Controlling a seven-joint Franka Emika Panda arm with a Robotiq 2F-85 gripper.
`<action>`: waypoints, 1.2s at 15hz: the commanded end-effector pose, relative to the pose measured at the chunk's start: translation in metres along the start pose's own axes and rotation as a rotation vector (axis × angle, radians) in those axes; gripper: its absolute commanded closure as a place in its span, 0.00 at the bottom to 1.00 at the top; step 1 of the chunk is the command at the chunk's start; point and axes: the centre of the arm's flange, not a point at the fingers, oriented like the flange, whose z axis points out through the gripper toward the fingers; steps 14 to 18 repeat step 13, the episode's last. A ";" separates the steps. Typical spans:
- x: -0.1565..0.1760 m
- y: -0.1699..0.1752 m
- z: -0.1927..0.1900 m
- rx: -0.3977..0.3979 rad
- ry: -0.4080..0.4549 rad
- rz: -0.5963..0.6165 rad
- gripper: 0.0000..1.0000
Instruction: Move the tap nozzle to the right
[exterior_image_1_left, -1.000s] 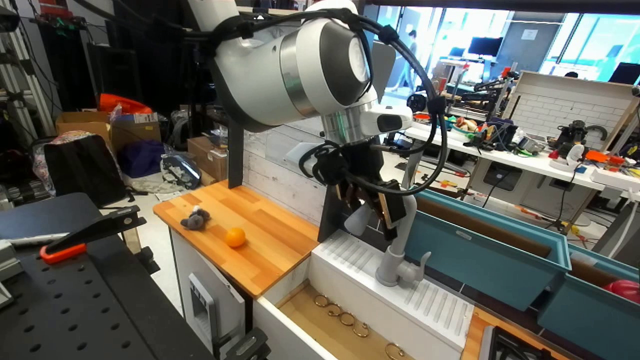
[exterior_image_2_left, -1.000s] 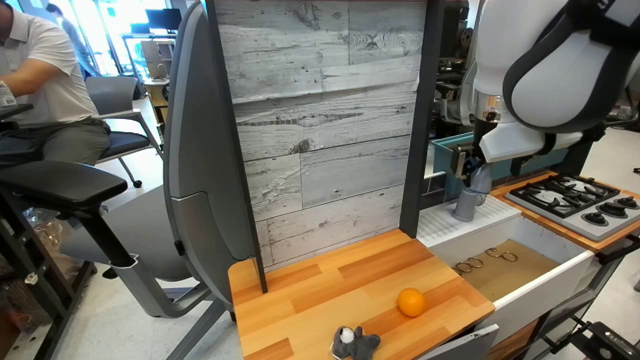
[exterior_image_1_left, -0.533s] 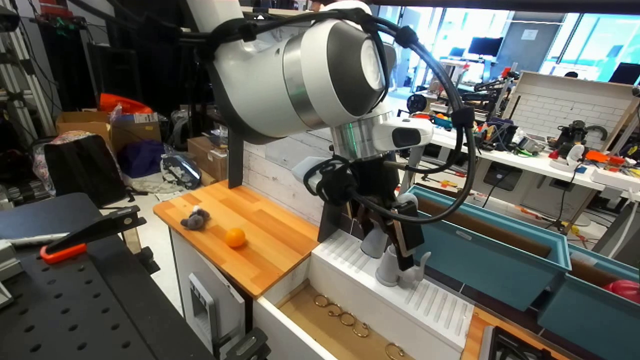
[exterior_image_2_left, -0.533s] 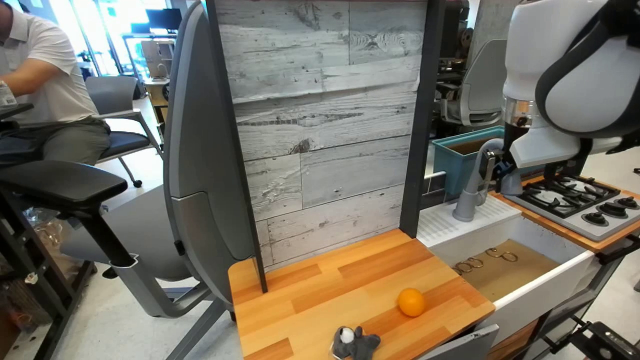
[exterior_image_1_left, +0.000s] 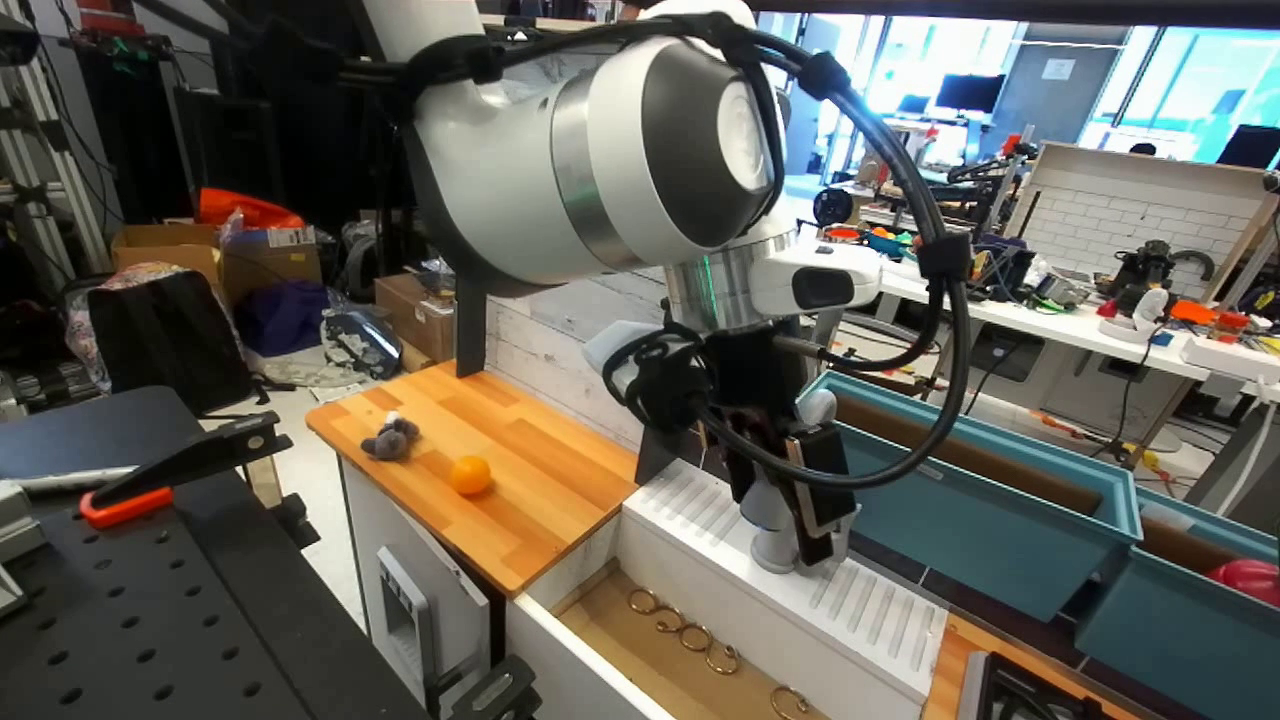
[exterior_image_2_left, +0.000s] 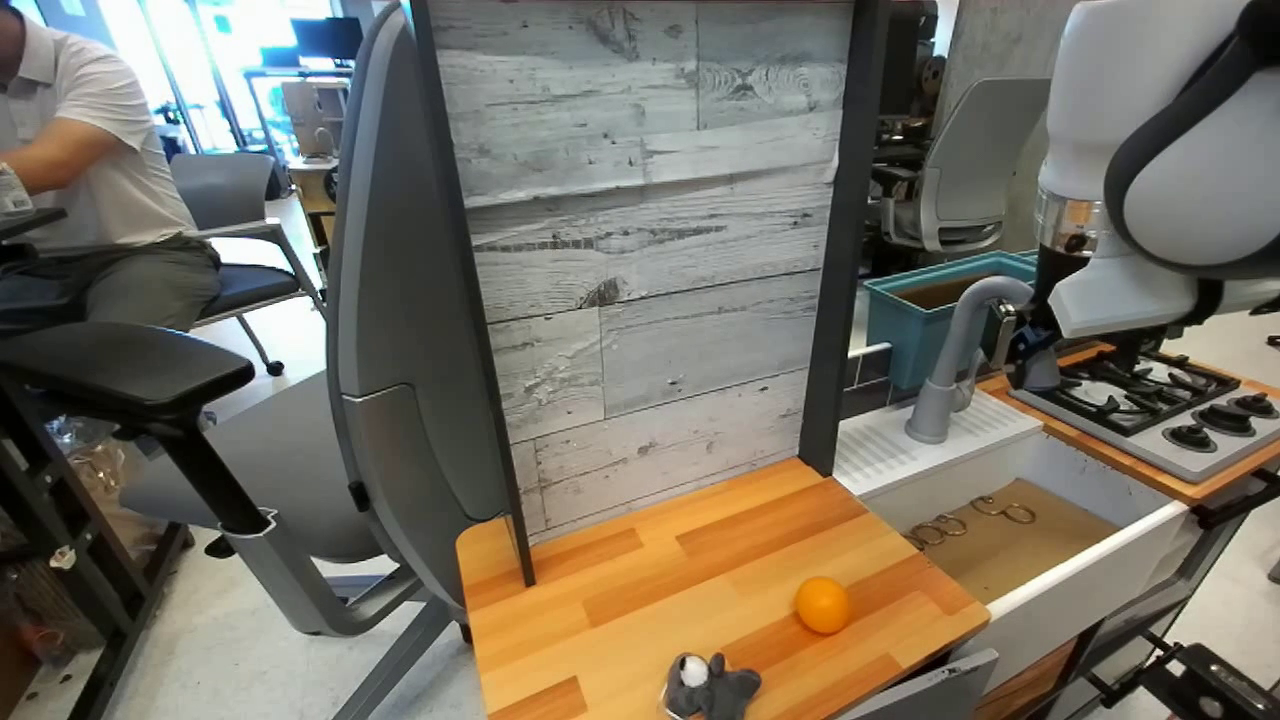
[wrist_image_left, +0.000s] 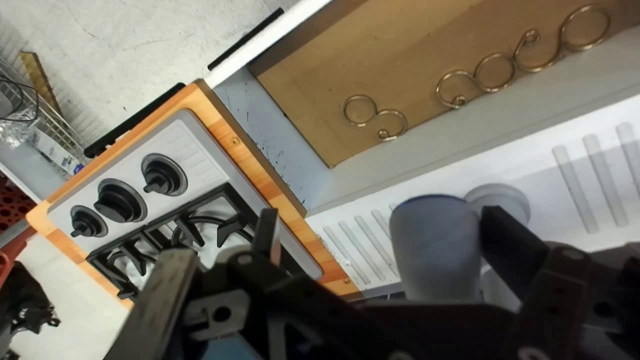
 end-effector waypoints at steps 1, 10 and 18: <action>-0.031 0.012 -0.045 0.027 -0.156 -0.110 0.00; -0.090 -0.006 -0.150 0.003 -0.469 -0.512 0.00; -0.093 -0.012 -0.143 0.011 -0.449 -0.481 0.00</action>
